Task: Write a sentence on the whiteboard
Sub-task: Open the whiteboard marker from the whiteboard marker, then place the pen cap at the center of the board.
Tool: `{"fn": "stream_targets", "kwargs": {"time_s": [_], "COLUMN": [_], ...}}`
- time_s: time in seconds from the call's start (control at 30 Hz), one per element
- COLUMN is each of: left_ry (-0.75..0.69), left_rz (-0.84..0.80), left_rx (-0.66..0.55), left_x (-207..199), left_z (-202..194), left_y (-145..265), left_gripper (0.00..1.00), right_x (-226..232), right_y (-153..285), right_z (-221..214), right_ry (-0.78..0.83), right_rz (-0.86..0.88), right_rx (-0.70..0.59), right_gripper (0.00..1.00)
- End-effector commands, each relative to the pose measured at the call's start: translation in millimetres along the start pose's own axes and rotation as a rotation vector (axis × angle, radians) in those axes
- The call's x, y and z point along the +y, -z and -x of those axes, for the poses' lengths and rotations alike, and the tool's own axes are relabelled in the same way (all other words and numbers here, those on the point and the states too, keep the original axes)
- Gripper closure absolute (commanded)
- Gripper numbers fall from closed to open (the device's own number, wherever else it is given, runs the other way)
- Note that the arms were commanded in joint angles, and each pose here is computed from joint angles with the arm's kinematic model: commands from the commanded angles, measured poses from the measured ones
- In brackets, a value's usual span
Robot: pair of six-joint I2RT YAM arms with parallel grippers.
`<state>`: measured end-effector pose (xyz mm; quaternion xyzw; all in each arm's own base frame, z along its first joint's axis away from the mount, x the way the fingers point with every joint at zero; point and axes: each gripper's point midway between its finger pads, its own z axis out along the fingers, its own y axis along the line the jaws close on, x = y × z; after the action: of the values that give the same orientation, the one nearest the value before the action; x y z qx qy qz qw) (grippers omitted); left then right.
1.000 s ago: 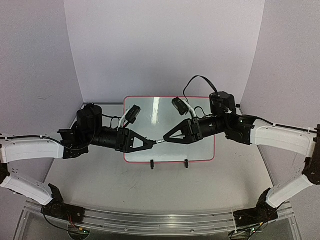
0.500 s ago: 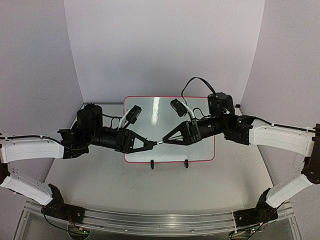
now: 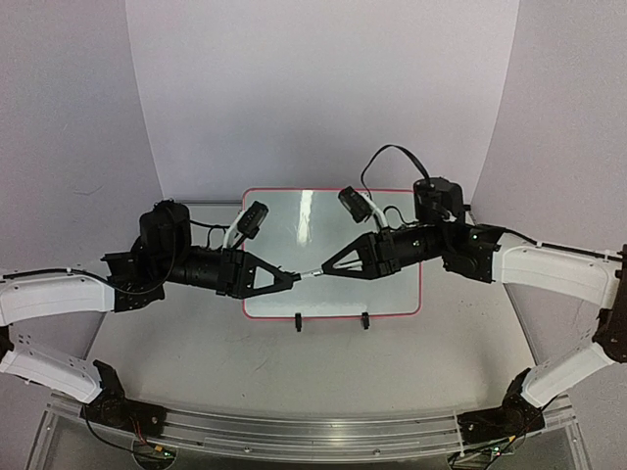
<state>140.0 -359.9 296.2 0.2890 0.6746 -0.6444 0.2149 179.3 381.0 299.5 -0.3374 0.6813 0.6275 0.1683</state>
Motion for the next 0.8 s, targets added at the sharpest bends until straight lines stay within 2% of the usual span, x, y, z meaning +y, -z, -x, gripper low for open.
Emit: {"fn": "stream_targets", "kwargs": {"time_s": [0.0, 0.17, 0.3, 0.5, 0.77], "left_ry": [-0.053, -0.048, 0.006, 0.12, 0.241], "left_rz": [0.036, 0.105, 0.268, 0.476, 0.517], "left_rx": [-0.082, -0.054, 0.014, 0.067, 0.123], "left_x": [-9, 3, 44, 106, 137], "left_z": [17, 6, -17, -56, -106], "left_y": [31, 36, 40, 49, 29], "left_gripper": [1.0, 1.0, 1.0, 1.0, 1.0], "right_x": [-1, 9, 13, -10, -33], "right_y": [57, 80, 84, 97, 114], "right_z": [27, 31, 30, 24, 22], "right_ry": [0.054, 0.078, 0.084, 0.06, 0.042], "right_rz": [-0.046, -0.041, -0.059, -0.256, -0.423], "right_rx": [-0.123, -0.155, -0.17, -0.227, -0.296], "right_gripper": [1.0, 1.0, 1.0, 1.0, 1.0]}}
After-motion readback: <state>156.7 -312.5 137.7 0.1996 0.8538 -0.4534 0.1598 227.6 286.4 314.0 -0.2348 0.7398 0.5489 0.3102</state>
